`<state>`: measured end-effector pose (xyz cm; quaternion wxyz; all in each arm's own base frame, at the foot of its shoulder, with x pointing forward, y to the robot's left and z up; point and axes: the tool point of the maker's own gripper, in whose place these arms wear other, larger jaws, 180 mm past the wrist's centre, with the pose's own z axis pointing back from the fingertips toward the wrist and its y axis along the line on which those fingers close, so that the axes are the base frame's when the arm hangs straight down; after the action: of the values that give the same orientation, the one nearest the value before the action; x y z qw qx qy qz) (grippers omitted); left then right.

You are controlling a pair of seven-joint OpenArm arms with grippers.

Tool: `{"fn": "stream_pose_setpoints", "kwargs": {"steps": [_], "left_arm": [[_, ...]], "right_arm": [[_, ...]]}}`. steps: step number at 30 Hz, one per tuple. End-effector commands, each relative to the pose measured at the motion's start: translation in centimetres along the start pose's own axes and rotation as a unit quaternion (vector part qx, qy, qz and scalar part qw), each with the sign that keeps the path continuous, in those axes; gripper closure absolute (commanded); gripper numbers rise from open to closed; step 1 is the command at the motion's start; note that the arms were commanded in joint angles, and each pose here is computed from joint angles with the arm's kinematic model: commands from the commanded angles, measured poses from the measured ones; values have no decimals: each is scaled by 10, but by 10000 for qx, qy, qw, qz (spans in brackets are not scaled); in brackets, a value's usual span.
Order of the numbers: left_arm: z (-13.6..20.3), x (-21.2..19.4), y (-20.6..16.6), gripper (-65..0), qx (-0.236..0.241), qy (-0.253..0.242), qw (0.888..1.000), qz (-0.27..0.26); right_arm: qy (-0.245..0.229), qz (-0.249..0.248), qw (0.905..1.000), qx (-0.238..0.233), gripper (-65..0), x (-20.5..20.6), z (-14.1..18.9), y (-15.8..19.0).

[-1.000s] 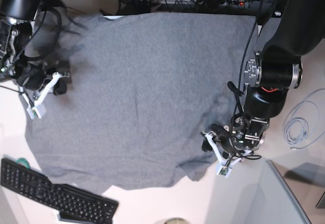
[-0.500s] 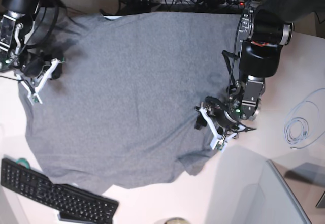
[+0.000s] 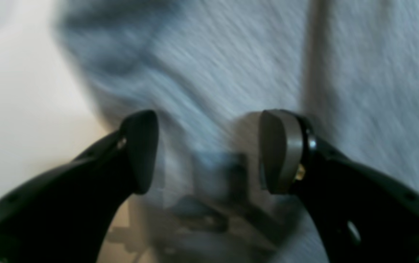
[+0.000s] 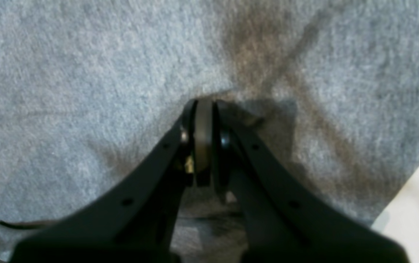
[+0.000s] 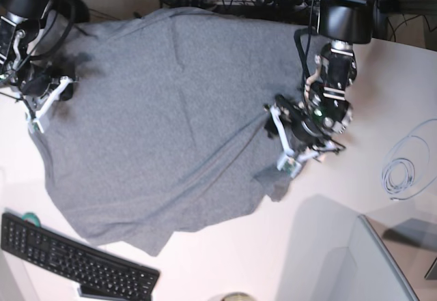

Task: Layout the t-shirt on the table in an organized manner, then fold the t-shirt properly
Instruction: 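Drag the grasped fabric with the left gripper away from the right gripper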

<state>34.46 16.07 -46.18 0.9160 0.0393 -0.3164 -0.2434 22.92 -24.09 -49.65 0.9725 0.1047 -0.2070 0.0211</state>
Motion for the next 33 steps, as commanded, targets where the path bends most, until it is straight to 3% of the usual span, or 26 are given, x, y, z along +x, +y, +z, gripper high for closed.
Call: {"fn": "stream_pose_setpoints", "kwargs": {"steps": [1, 5, 9, 14, 25, 33], "left_arm": [[5, 27, 33, -418, 347, -340, 9987, 120], [4, 51, 74, -418, 643, -501, 9954, 502], [-13, 60, 87, -425, 551, -329, 9954, 710], [-32, 78, 67, -421, -19, -463, 9960, 759], [-22, 117, 68, -420, 35, -913, 9936, 669], [-55, 111, 54, -420, -441, -839, 9885, 1179]], "right_arm": [[-155, 69, 9998, -53, -23, 12, 5, -6], [-155, 69, 9998, -53, -23, 12, 5, -6], [-155, 69, 9998, -53, -23, 12, 5, -6], [-141, 62, 9999, -46, -23, 11, 5, -5], [-131, 67, 9999, -43, -23, 10, 5, -5], [-154, 68, 9999, -36, -23, 12, 4, -4]]}}
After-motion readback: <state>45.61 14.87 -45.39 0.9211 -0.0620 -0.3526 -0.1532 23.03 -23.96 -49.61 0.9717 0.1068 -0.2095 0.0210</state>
